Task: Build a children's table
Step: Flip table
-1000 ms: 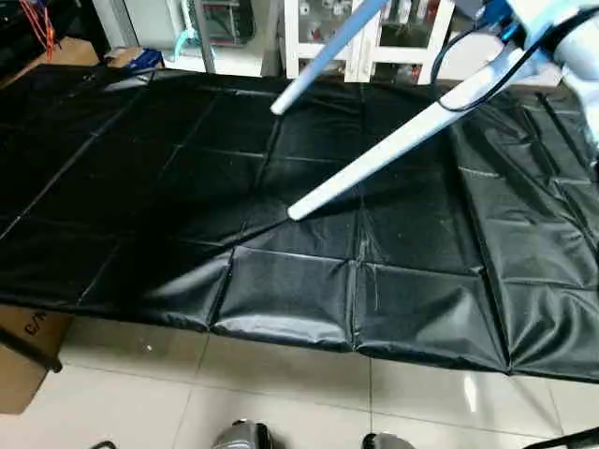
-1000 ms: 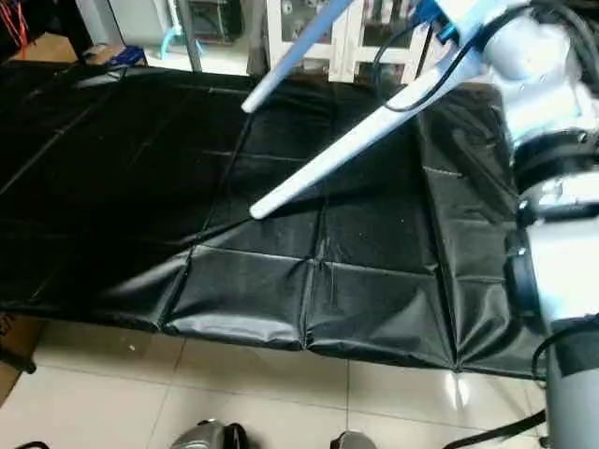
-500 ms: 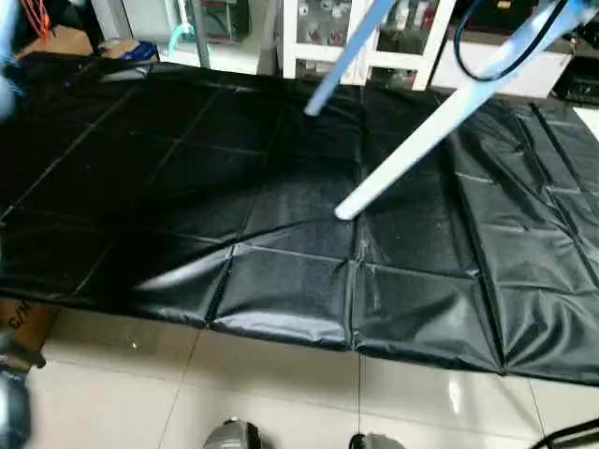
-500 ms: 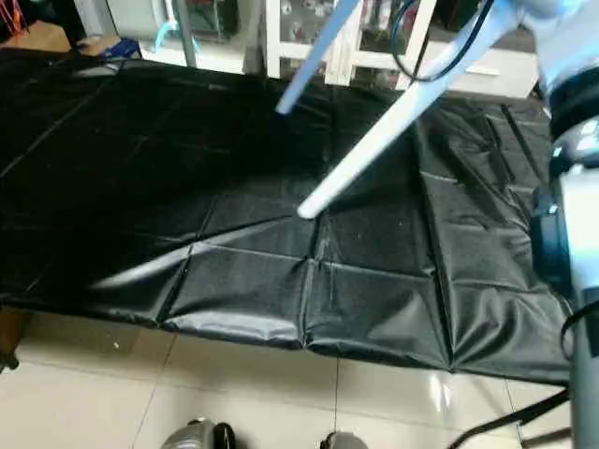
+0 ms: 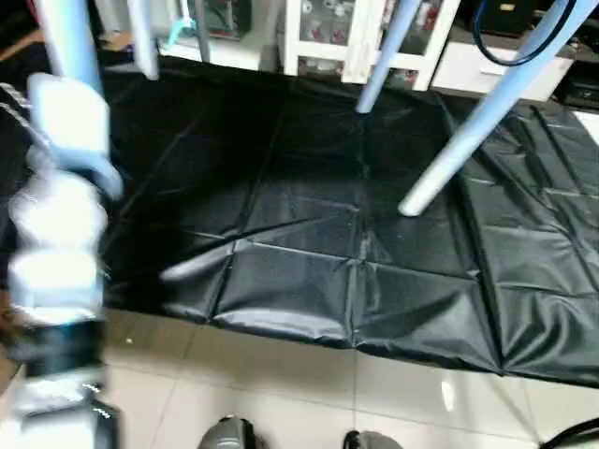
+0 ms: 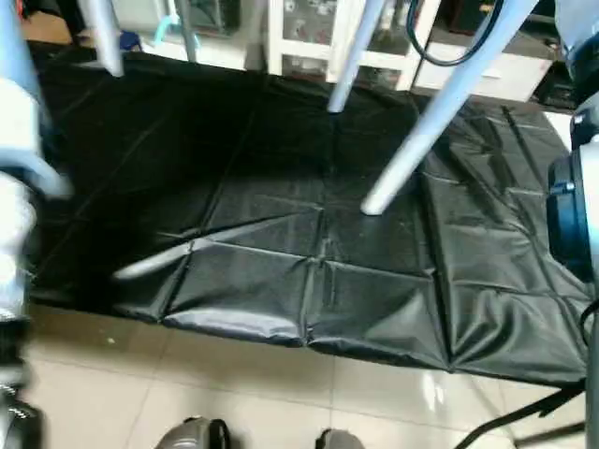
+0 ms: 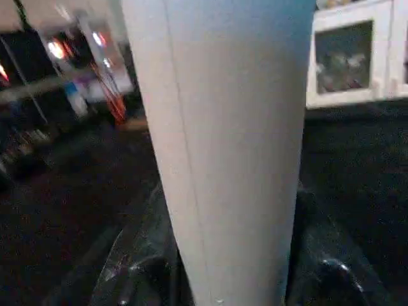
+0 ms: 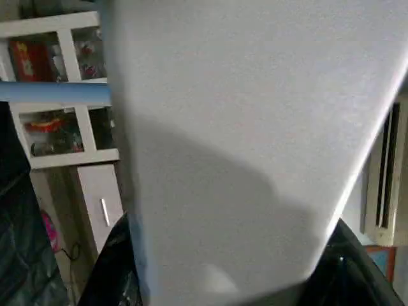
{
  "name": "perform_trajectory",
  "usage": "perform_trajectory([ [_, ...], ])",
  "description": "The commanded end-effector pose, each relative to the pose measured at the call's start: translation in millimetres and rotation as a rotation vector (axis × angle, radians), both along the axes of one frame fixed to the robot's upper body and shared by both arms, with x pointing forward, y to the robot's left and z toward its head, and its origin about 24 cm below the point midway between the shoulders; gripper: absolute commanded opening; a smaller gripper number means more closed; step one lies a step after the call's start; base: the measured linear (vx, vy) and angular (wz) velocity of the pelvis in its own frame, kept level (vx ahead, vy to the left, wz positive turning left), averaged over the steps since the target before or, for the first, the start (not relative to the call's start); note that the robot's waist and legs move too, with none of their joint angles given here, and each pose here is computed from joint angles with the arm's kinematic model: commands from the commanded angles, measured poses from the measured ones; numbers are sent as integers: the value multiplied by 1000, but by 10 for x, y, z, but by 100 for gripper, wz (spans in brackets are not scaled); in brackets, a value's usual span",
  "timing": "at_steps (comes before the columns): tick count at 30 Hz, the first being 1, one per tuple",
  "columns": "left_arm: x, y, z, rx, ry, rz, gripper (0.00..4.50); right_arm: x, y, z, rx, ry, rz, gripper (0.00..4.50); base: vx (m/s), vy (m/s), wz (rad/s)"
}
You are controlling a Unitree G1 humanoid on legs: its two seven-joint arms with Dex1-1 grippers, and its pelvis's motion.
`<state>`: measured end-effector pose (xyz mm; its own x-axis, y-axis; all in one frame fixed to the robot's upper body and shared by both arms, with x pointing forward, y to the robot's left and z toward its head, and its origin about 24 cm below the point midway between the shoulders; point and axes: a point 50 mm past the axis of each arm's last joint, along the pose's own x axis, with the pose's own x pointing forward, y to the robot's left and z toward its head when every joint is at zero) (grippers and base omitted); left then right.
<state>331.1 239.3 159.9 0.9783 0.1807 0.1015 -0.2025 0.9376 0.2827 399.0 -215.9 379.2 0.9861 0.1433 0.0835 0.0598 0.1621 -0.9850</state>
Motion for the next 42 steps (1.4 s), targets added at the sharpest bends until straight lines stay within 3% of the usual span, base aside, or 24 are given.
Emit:
perform_trajectory([
  [1,68,-673,138,78,-90,-282,163,94,580,-262,-143,161,217,162,0,0,0],
  [3,59,-693,79,59,-83,-277,163,100,598,-301,-147,181,229,162,0,0,0],
  [4,51,-710,32,47,-75,-273,163,104,612,-326,-148,191,238,216,0,0,0],
  [13,33,-851,-245,15,0,-316,162,116,675,-461,-185,253,278,298,0,0,0],
  [19,18,-863,-277,17,0,-314,161,107,717,-492,-192,261,317,360,0,0,0],
  [21,12,-850,-283,23,-1,-313,161,78,743,-433,-146,211,372,365,0,0,0],
  [23,12,-850,-283,23,-1,-313,161,78,743,-433,-146,211,372,399,0,0,0],
  [26,-6,-838,-316,17,7,-326,161,0,770,-334,24,143,518,421,0,0,0],
  [27,-19,-825,-343,21,16,-336,161,-51,750,-286,135,90,603,433,0,0,0],
  [29,-21,-821,-348,23,18,-338,161,-62,741,-277,154,76,618,448,0,0,0],
  [32,-27,-799,-350,31,23,-345,161,-100,666,-267,307,33,686,450,0,0,0],
  [34,-21,-755,-316,37,16,-341,160,-170,617,-380,396,67,812,450,0,0,0],
  [38,-14,-735,-294,37,11,-334,160,-199,594,-465,419,107,860,450,0,0,0],
  [40,-3,-715,-268,28,5,-336,216,-261,593,-544,471,121,937,450,0,0,0],
  [42,16,-626,-213,31,-11,-300,232,-420,637,-599,612,106,1076,450,0,0,0],
])
